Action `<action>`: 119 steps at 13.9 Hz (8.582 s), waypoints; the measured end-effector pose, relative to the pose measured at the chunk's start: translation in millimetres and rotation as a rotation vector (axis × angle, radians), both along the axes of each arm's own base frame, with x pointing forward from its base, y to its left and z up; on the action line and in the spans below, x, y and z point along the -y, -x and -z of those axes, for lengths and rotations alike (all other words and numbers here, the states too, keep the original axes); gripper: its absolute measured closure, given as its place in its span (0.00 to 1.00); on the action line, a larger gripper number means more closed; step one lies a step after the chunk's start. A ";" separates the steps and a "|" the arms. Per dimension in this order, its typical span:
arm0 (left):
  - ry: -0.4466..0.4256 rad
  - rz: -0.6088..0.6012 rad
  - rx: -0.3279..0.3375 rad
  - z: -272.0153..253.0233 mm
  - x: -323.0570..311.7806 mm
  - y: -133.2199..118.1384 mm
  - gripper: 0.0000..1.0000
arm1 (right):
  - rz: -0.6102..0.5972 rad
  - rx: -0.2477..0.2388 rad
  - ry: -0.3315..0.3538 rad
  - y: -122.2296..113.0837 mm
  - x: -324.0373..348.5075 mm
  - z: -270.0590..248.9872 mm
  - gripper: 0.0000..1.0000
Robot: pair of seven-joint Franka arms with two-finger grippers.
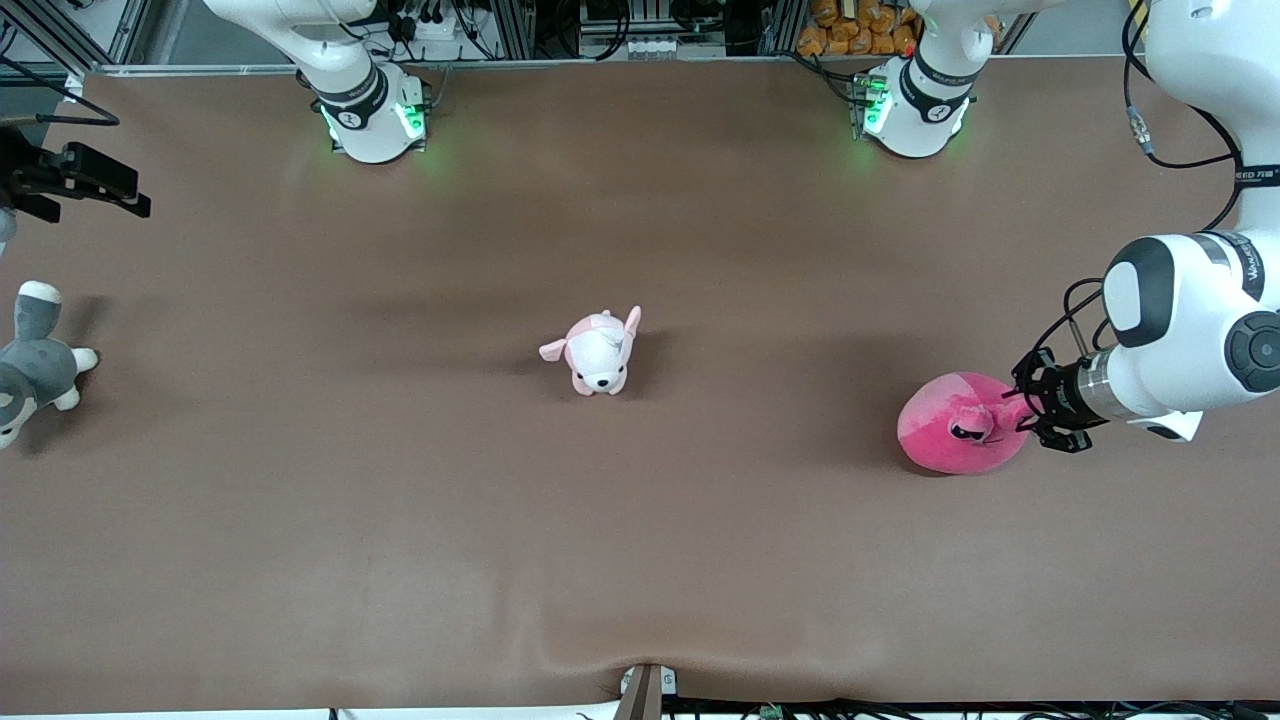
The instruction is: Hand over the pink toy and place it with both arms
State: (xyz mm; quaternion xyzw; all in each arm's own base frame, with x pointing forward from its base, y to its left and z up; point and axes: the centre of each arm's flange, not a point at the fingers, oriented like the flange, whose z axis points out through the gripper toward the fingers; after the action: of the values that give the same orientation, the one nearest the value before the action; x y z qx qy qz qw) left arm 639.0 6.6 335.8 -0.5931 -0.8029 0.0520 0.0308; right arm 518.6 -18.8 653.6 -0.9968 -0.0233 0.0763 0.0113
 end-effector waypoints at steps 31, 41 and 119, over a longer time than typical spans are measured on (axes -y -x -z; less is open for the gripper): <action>0.131 -0.070 0.220 -209.2 437.7 121.9 0.87 | 0.184 -0.147 -0.149 -50.1 -43.6 79.0 0.00; 0.130 -0.023 0.269 -206.3 504.9 144.3 0.87 | 0.886 -0.267 -0.402 -61.6 -189.9 52.6 0.00; 0.144 1.688 0.051 -246.8 62.7 103.4 0.00 | 0.329 -0.108 -0.121 -88.5 17.9 21.9 0.00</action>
State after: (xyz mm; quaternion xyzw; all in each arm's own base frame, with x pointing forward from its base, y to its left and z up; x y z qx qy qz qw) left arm 535.5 -56.1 582.7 -0.9951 -0.0860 0.0493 0.0033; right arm 607.1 -36.7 631.7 -0.9791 0.1363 0.1251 0.0848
